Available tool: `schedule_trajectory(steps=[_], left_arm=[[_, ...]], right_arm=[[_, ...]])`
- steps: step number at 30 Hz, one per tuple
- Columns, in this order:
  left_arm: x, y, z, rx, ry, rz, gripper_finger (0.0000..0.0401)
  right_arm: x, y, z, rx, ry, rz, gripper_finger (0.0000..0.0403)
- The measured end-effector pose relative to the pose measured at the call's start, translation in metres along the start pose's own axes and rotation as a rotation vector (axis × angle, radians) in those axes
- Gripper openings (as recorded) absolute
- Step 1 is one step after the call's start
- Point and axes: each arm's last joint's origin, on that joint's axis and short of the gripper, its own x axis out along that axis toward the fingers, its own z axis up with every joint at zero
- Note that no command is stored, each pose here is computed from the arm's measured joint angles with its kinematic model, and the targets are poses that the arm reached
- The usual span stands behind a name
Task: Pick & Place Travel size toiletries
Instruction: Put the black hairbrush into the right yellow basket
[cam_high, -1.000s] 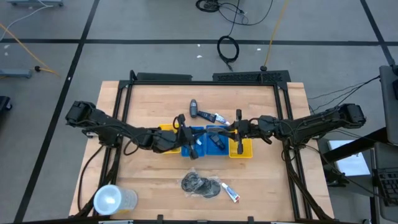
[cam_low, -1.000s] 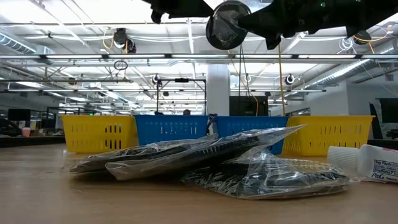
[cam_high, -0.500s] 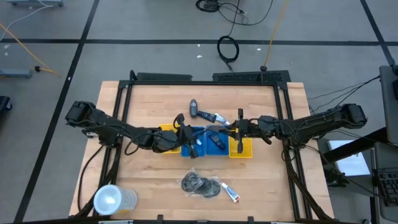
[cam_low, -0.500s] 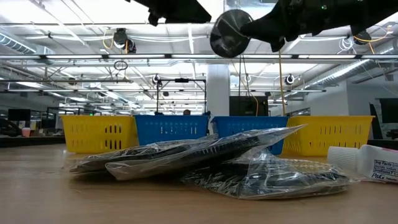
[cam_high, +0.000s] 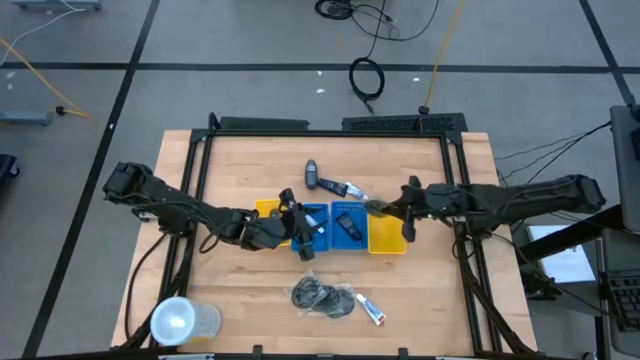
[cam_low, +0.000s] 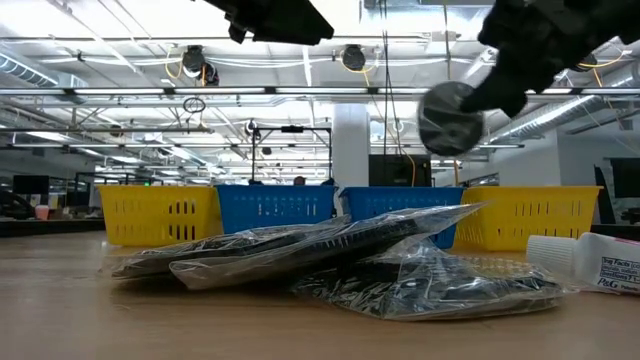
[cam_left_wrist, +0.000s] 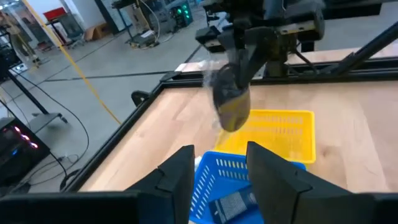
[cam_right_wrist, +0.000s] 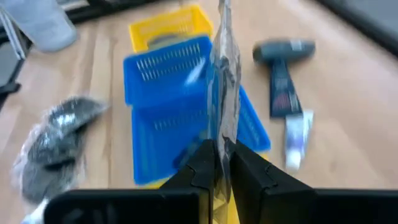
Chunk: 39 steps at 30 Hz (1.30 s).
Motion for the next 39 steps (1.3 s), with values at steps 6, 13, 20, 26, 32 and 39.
schedule_trajectory(steps=[6,13,20,26,32,39], left_arm=[[0.000,0.000,0.000,0.000,0.004,0.000,0.0148],[0.000,0.000,0.000,0.000,0.004,-0.002,0.0148],[0.000,0.000,-0.001,0.000,0.004,-0.001,0.0148],[0.000,0.000,-0.001,0.001,0.005,-0.002,0.0147],[0.000,0.000,-0.001,0.001,0.005,-0.002,0.0147],[0.000,0.000,-0.001,0.001,0.005,-0.002,0.0147]], right_arm=[[-0.009,-0.001,-0.010,0.100,0.116,0.073,0.0020],[-0.010,0.001,-0.018,0.188,0.245,0.180,0.0020],[-0.011,0.000,-0.020,0.213,0.274,0.166,0.0020],[-0.007,0.001,-0.022,0.225,0.304,0.181,0.0020],[0.002,0.003,-0.025,0.220,0.352,0.165,0.0020],[0.010,0.006,-0.022,0.216,0.329,0.181,0.0086]])
